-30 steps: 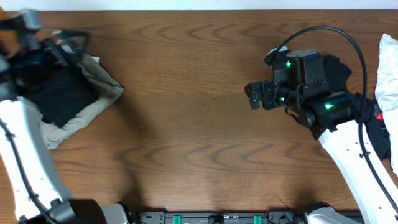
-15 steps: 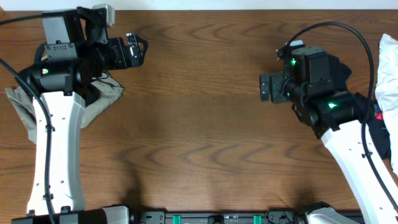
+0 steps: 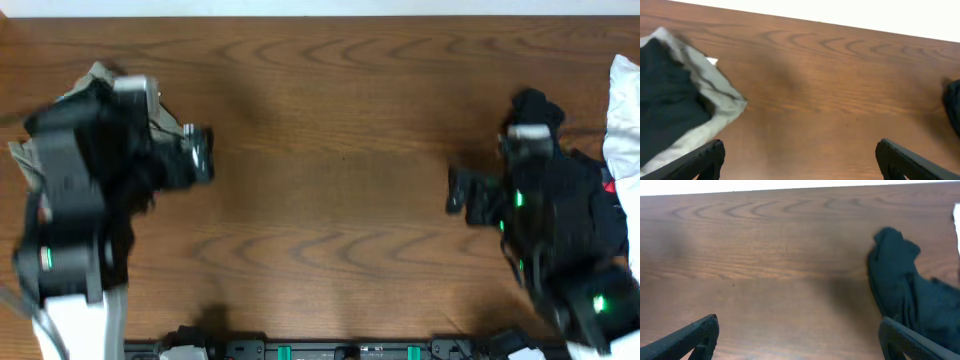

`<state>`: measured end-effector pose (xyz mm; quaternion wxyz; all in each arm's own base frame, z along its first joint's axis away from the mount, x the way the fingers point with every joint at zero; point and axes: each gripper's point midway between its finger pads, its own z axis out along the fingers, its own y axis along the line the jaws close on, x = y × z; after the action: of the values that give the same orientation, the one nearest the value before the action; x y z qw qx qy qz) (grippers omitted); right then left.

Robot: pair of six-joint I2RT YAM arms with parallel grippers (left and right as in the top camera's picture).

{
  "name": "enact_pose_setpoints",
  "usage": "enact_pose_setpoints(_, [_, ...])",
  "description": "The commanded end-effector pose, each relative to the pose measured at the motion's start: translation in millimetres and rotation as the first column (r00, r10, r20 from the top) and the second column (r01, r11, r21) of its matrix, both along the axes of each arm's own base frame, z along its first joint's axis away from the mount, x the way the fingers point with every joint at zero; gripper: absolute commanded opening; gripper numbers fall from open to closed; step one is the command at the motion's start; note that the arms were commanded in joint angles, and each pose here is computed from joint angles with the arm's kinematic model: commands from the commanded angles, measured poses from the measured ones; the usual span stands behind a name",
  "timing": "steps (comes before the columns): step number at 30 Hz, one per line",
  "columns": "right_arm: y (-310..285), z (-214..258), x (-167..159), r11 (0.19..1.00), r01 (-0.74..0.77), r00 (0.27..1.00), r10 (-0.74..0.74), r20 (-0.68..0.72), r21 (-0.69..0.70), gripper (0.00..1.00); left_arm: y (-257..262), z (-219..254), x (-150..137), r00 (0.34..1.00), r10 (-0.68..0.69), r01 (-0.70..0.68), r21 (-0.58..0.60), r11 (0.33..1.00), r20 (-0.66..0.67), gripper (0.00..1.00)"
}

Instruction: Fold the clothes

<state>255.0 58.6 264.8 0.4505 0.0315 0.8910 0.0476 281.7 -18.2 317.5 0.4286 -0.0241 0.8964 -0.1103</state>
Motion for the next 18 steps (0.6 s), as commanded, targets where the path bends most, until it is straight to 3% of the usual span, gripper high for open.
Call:
enact_pose_setpoints(1, [-18.8, -30.4, -16.8, 0.987, 0.158, 0.987, -0.158, -0.005, 0.036, 0.99, 8.9, -22.2, -24.9, 0.999, 0.037, -0.038, 0.056, 0.998, 0.019, 0.98])
enact_pose_setpoints(6, [-25.6, -77.9, -29.9, 0.977, 0.206, 0.978, -0.203, -0.056, 0.051, 0.99, 9.8, -44.8, -44.4, 0.997, 0.049, -0.053, 0.067, 0.996, 0.063, 0.98])
enact_pose_setpoints(18, [-29.8, -151.7, -51.8, 0.982, 0.184, 0.956, -0.189, -0.223, -0.041, 0.99, 8.6, -67.4, -59.6, 0.999, 0.050, -0.048, 0.064, 0.997, -0.021, 0.98])
